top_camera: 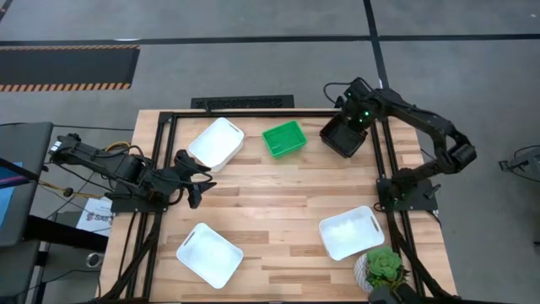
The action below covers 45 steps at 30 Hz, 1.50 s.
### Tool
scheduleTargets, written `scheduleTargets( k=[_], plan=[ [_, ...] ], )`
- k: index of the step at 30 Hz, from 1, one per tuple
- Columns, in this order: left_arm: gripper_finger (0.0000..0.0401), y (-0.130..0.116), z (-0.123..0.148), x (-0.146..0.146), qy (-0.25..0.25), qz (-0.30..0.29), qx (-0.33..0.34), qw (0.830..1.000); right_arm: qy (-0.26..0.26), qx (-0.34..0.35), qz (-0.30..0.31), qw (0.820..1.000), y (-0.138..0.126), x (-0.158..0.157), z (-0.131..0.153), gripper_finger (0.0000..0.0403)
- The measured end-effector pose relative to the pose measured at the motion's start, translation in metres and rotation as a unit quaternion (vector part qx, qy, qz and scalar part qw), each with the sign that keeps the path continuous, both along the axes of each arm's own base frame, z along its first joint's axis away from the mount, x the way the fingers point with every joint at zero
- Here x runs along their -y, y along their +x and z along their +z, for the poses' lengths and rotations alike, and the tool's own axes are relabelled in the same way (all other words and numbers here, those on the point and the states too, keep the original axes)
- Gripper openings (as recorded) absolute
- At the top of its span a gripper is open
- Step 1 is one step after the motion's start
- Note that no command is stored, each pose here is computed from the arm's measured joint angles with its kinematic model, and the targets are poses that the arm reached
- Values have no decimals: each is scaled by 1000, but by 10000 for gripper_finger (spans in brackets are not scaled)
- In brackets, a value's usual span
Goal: Stack baskets by color
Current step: Stack the black bin on top of the black bins, then stack the bottom right white bin on top of the top white bin
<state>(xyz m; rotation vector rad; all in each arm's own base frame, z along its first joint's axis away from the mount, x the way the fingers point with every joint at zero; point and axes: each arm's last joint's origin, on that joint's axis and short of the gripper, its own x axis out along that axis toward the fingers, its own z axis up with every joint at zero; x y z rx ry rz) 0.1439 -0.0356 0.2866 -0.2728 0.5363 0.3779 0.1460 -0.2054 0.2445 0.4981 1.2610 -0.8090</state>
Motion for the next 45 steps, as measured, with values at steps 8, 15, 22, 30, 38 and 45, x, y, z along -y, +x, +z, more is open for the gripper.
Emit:
scheduleTargets(
  k=[8, 15, 22, 30, 38, 45],
  plan=[
    [254, 0, 0, 0, 1, 2, 1, 1000, 6, -7, 7, 1000, 3, 3, -5, 60],
    [254, 0, 0, 0, 1, 3, 1, 1000, 4, -5, 5, 1000, 3, 3, -5, 89],
    [254, 0, 0, 0, 1, 3, 1, 1000, -16, 15, -10, 1000, 7, 9, 13, 151],
    [254, 0, 0, 0, -3, -6, -2, 1000, -21, 30, -9, 999, 18, 1, 57, 191],
    [254, -9, -12, 2, -74, -38, -84, 993, 21, 27, 3, 999, 44, -47, 100, 188],
    [254, -18, -19, 1, -104, -37, -142, 984, 57, 14, 60, 996, 77, -118, 102, 187]
  ],
)
